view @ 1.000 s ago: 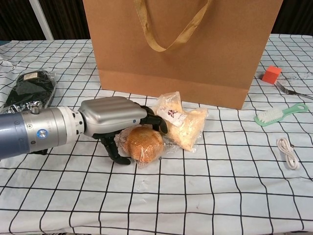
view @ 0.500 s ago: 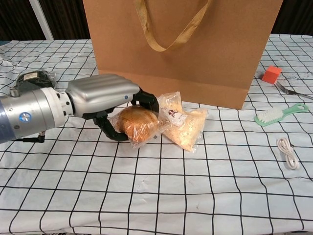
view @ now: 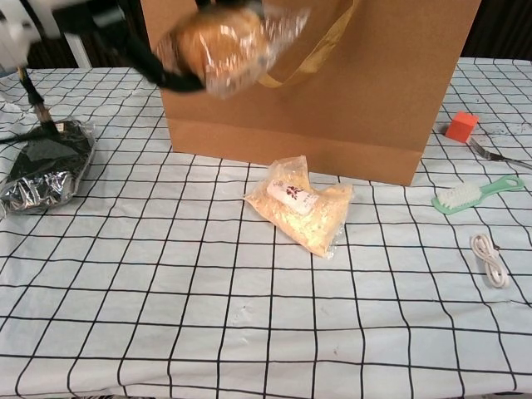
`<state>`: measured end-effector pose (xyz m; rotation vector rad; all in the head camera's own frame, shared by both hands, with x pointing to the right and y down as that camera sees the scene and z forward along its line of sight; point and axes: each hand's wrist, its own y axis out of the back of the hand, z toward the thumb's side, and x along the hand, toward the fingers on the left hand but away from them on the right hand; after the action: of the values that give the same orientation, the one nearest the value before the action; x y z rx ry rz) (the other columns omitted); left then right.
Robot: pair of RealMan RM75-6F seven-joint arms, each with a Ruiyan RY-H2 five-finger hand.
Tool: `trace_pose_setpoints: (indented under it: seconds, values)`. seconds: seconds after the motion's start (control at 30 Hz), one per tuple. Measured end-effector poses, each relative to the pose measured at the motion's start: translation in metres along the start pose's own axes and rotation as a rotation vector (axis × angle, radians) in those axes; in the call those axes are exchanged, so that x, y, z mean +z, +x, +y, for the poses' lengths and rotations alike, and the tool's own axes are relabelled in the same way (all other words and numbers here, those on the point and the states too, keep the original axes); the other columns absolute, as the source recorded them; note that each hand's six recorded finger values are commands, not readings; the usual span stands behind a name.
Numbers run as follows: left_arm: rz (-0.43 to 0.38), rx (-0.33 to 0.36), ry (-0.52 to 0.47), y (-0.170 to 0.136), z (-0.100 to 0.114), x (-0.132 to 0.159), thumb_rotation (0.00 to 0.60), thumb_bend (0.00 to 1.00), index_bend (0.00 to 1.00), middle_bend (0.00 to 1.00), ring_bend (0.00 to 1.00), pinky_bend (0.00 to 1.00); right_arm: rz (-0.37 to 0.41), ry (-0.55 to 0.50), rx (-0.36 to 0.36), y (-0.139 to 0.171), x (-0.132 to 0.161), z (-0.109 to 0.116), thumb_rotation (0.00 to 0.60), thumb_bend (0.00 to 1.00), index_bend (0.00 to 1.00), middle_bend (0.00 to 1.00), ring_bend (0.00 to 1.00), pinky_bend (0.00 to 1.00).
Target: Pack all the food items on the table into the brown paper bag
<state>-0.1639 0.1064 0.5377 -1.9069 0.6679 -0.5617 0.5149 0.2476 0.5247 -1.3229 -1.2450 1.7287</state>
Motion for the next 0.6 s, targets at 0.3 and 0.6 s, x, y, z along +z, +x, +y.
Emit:
trace_pose_setpoints:
  seconds: [0.3,0.6]
  values:
    - [0.009,0.227,0.083,0.043,0.091,0.001,0.600,0.33,0.36,0.44,0.27,0.31,-0.002,0.008,0.008,0.000,0.000,-0.003,0.600,0.23,0.01,0.10,0.19,0.19]
    - [0.076,0.228,0.133,0.112,0.106,-0.013,0.600,0.33,0.36,0.43,0.27,0.31,-0.021,0.016,0.008,-0.001,-0.005,-0.004,0.600,0.23,0.01,0.10,0.19,0.19]
